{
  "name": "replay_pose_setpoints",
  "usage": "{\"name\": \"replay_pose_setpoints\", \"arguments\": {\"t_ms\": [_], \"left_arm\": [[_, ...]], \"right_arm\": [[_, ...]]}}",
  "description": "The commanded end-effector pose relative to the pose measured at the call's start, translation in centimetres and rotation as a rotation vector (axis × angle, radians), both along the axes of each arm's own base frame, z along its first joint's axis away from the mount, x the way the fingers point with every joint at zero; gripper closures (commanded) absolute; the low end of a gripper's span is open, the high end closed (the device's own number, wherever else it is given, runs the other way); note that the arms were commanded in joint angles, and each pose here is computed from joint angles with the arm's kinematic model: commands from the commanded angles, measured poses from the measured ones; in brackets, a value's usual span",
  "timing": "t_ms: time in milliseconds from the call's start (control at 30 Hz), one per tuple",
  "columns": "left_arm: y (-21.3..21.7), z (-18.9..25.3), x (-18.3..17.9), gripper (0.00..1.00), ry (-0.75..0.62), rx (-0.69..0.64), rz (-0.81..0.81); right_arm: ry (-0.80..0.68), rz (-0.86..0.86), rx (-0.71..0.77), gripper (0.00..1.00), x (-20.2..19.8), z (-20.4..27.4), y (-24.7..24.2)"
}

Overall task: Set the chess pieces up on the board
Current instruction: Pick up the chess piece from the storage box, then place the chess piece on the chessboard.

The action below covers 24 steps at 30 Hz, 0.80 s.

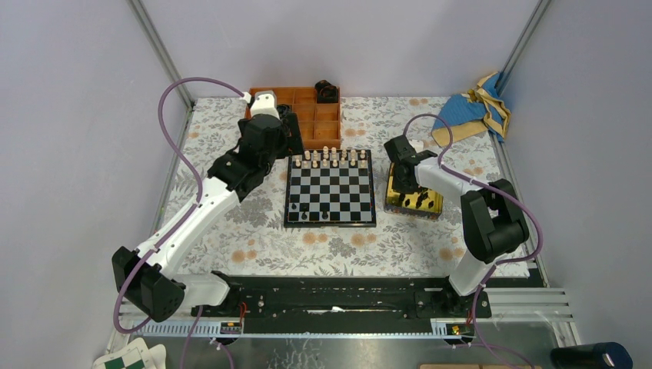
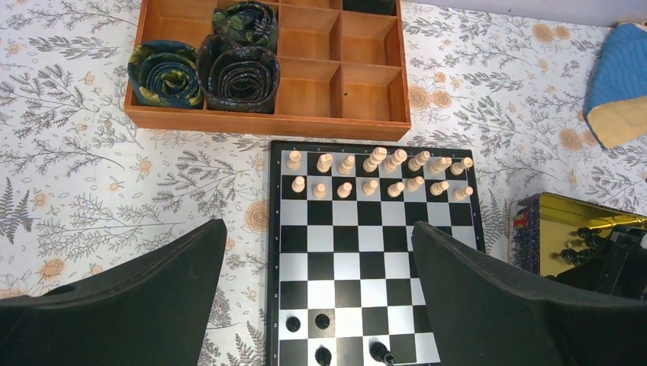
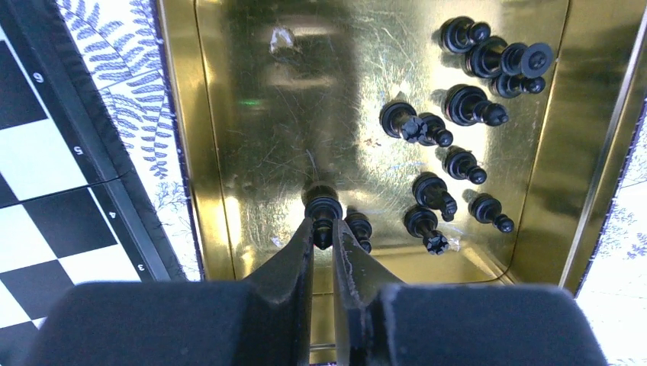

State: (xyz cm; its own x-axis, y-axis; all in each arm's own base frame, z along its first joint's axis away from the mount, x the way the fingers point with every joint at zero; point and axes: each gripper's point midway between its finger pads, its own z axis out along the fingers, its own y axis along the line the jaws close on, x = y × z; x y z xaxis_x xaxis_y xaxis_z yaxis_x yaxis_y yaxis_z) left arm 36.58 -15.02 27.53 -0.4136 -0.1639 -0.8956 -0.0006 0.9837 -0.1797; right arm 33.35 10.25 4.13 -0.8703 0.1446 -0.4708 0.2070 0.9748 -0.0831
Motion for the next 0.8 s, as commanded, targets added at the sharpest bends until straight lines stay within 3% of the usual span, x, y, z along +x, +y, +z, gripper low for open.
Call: {"name": "replay_pose_setpoints", "arguments": {"t_ms": [0, 467, 767], "left_arm": [[0.1, 1.0, 0.1, 0.01, -0.04, -0.037, 0.009], [1.7, 1.8, -0.6, 0.01, -0.058, -0.052, 0.066], [3.9, 1.5, -1.5, 0.01, -0.053, -0.08, 0.126]], "right_arm": [[-0.096, -0.006, -0.012, 1.0, 2.0, 3.7, -0.3], [-0.173, 0.065, 0.013, 1.0, 3.1, 9.2, 0.4], [-0.198, 0.182, 0.054, 1.0, 2.8, 12.9, 4.2]]}}
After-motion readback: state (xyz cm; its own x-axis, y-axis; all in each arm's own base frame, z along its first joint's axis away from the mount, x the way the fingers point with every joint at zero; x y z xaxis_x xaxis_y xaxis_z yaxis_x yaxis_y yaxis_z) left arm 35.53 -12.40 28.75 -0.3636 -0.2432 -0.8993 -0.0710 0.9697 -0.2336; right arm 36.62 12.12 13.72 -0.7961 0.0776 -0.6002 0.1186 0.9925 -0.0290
